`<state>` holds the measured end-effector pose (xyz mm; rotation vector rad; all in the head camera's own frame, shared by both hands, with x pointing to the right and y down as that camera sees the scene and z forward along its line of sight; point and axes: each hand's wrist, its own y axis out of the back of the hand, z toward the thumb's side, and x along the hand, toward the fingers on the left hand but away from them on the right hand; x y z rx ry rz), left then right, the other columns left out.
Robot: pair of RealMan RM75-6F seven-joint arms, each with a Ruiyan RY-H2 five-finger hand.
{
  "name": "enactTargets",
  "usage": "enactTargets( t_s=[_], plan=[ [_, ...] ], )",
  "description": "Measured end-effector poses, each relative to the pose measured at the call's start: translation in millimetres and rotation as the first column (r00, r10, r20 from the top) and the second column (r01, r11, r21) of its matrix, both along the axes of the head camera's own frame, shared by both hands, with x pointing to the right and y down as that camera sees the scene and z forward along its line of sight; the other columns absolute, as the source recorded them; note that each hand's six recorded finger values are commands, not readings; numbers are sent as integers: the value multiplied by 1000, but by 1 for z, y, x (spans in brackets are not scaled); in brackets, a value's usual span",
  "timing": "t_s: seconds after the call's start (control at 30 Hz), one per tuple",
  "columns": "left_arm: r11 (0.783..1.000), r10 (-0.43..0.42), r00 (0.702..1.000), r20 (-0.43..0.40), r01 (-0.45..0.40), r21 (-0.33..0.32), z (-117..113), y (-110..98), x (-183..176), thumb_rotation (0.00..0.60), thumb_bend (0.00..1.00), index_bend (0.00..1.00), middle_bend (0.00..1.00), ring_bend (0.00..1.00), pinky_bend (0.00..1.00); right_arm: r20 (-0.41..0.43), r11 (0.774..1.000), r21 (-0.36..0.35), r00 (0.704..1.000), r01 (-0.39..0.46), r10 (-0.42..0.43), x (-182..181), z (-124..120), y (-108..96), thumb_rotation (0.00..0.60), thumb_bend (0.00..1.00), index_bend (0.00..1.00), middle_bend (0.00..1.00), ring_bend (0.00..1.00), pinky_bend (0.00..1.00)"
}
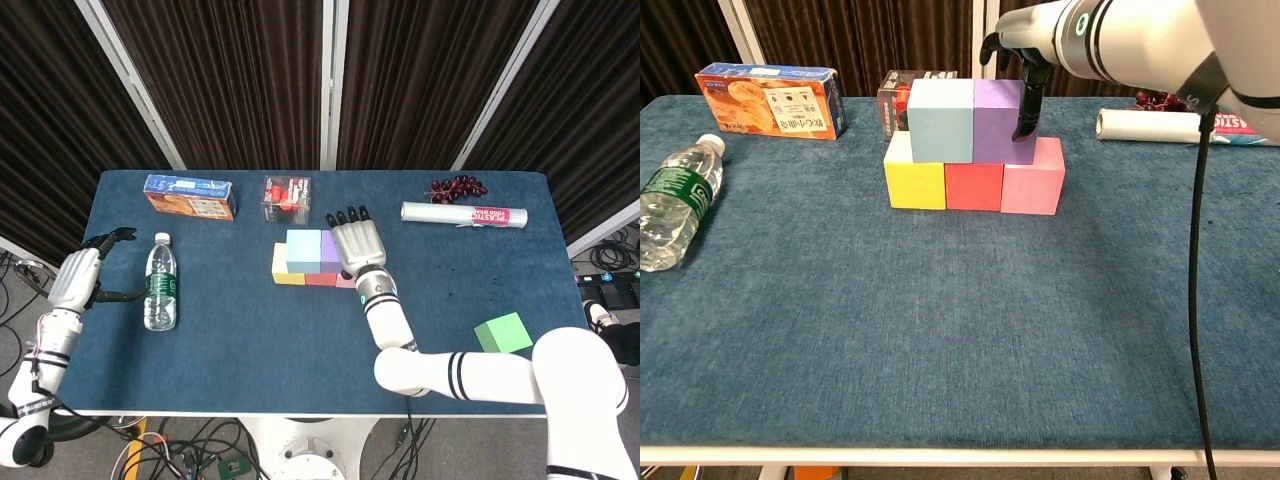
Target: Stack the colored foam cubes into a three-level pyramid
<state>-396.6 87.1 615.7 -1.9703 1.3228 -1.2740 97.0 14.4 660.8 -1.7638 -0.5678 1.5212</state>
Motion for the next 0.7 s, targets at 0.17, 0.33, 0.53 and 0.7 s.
enactTargets(
  t_s=[0.17,0.33,0.53,0.7],
  plan=[
    [1000,5,1000,4,-5,7,-3,1,1,600,53,174,216,185,159,36,1000,-4,999,-9,10,8,-11,1,600,90,69,100,0,0],
    [1000,5,1000,7,-5,15,-7,4,1,600,54,174,216,185,159,99,999,-13,994,-46,47,33,-25,4,600,90,37,99,0,0],
    [1000,5,1000,10,-5,21,-10,8,2,600,54,174,216,185,160,189,993,-36,975,-113,118,74,-35,9,600,90,30,99,0,0],
    [999,6,1000,10,-6,32,-14,9,6,600,53,174,216,185,160,254,984,-65,950,-168,180,106,-33,16,600,93,23,99,0,0]
  ],
)
